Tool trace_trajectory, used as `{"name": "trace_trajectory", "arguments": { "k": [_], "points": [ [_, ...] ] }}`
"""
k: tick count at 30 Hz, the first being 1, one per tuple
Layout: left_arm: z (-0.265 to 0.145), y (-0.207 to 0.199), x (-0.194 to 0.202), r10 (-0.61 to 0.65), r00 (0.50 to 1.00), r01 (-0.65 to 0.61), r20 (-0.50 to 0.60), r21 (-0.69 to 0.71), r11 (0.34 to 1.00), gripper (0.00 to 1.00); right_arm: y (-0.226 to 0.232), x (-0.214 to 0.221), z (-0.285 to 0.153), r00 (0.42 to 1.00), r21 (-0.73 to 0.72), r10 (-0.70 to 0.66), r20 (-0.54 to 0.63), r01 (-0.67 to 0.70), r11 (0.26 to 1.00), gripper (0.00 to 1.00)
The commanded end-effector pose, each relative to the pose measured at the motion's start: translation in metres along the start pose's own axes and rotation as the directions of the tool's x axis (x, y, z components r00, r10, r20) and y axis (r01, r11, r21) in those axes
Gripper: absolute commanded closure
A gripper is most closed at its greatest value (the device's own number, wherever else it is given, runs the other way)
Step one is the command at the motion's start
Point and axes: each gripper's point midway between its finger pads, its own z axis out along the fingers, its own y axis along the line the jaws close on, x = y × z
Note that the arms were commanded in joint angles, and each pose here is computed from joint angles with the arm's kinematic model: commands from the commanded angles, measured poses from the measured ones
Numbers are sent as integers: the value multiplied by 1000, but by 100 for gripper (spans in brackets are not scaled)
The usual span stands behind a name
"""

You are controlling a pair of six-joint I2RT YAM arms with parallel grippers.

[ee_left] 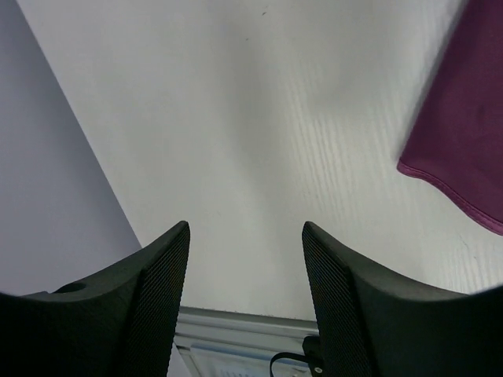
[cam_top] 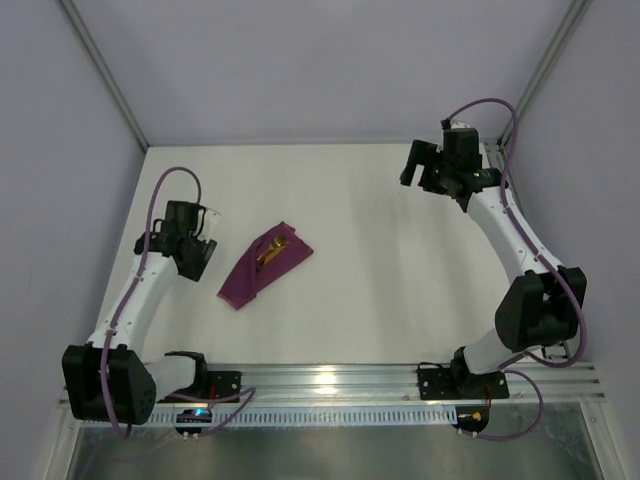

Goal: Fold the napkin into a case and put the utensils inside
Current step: Reset both arms

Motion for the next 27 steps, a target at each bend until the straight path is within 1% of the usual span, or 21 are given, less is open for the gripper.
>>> {"name": "trace_trajectory", "arguments": {
  "k": [1,2,4,5,8,11,18,25,27],
  "points": [
    [-5,22,2,-95,995,95,7,-51,994,38,-63,21,-20,999,263,45,-11,-41,964,1],
    [-2,29,7,-130,992,129,-3,-58,990,38,-77,29,-25,998,314,48,-29,-36,949,1],
    [4,41,17,-192,981,190,-15,-77,979,38,-103,31,-35,999,410,39,-19,-28,912,1],
    [6,50,25,-236,971,233,-26,-93,968,38,-111,38,-36,999,434,38,-32,-21,901,1],
    [11,64,37,-305,952,299,-33,-116,947,38,-124,47,-38,999,471,23,-45,1,882,1],
    [13,68,46,-337,941,330,-44,-117,937,38,-130,53,-36,999,489,15,-51,11,872,1],
    [12,68,51,-346,936,337,-59,-119,934,38,-129,62,-28,999,455,1,-45,20,890,1],
    [15,66,51,-342,937,334,-68,-106,936,37,-136,69,-25,998,476,-16,-62,43,879,1],
    [16,64,51,-344,936,337,-71,-98,937,37,-136,66,-29,999,477,-18,-34,33,878,1]
  ]
}}
